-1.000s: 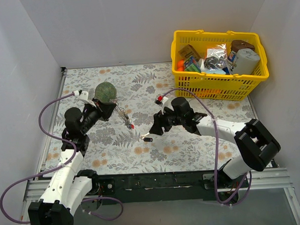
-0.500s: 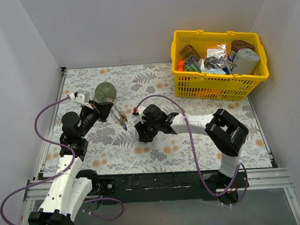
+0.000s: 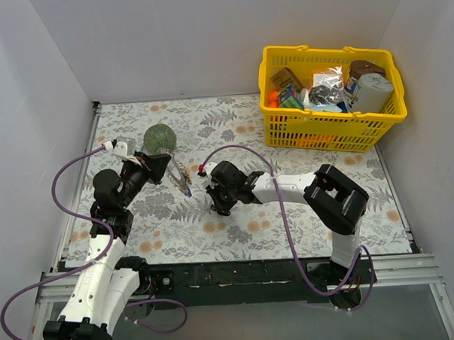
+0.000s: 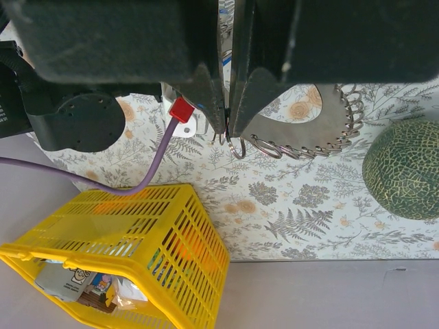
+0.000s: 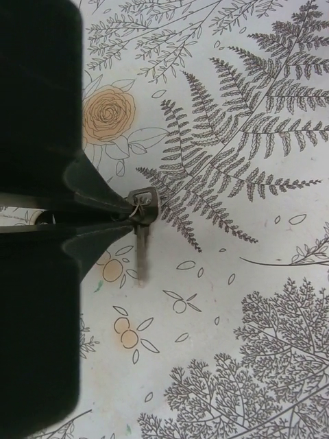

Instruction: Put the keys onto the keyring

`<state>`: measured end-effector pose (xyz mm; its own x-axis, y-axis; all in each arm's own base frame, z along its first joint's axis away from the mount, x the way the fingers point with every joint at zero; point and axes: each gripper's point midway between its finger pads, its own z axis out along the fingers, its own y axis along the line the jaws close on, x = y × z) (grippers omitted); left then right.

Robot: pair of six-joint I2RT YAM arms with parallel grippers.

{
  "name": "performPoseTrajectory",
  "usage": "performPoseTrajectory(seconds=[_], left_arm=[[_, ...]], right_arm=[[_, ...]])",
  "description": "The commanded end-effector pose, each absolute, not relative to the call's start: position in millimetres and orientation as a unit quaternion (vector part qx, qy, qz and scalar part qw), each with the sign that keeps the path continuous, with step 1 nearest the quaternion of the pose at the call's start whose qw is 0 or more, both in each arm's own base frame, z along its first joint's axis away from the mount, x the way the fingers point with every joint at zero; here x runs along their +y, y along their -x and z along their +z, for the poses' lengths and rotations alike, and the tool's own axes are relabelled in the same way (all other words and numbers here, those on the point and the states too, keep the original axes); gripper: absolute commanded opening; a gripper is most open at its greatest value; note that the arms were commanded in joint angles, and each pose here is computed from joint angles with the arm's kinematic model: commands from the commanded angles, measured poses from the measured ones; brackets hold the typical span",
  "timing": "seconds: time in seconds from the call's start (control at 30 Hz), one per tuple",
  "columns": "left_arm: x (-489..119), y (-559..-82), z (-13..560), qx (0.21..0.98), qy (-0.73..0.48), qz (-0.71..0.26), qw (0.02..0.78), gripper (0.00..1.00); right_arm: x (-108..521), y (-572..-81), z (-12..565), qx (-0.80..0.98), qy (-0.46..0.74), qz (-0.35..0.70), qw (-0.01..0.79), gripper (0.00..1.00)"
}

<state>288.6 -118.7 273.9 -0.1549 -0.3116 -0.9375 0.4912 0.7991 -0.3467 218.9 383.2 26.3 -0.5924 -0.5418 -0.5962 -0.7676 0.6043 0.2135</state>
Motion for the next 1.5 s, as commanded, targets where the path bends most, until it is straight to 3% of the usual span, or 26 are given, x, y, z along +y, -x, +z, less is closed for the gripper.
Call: performPoseTrajectory(seconds=[0.0, 0.07, 0.73, 1.1, 1.47], left_arm=[[-115, -287, 289, 0.673, -0.071, -0.303, 0.671, 0.00], [-115, -287, 289, 0.673, -0.071, -0.302, 0.672, 0.00], [-127, -282, 281, 0.679, -0.115, -0.318, 0.652, 0.00], [-166, -259, 277, 0.661, -0.207, -0.409, 0.595, 0.00], [-211, -247, 270, 0.661, -0.251, -0.425, 0.566, 0.00]], right_arm=[[379, -214, 19, 0.869, 0.378, 0.217, 0.233, 0.10], [381, -214, 24, 0.866, 0.375, 0.226, 0.242, 0.01], [355, -228, 103, 0.827, 0.333, 0.302, 0.337, 0.01], [294, -241, 148, 0.790, 0.311, 0.356, 0.390, 0.01], [265, -224, 198, 0.709, 0.372, 0.390, 0.454, 0.01]])
